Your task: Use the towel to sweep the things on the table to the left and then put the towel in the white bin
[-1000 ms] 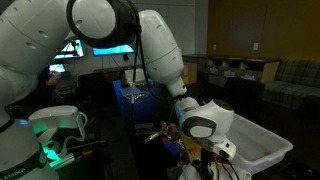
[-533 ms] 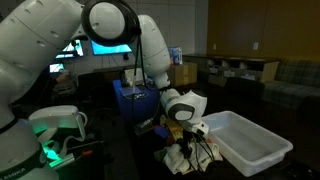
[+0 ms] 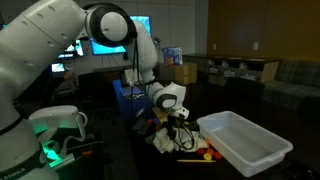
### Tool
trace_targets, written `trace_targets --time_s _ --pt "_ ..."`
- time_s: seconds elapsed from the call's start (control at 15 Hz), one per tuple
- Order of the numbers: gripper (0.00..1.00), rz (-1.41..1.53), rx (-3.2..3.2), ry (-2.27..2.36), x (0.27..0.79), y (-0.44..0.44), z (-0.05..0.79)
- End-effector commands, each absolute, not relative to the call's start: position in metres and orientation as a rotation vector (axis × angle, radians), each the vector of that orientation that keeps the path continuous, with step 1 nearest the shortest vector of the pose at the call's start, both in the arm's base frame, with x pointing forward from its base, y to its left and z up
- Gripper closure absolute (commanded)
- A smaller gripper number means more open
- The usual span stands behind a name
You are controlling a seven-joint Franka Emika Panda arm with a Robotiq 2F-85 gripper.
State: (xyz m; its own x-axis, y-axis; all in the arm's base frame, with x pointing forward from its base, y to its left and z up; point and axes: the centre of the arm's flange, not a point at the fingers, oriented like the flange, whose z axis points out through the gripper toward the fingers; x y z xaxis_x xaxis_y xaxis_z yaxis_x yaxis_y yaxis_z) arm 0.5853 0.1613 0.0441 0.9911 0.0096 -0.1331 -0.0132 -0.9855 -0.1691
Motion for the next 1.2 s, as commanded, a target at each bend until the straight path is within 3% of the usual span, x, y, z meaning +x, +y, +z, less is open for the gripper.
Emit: trace_targets --time_s 0.0,0.53,1.13 --pt "0.96 0.166 -2.922 0.004 0.582 0.216 0.056" --pt "0.96 0.141 -2.824 -0.098 0.575 0.246 0.112" --pt "0.96 0.136 -2.655 -0.371 0.565 0.112 0.222"
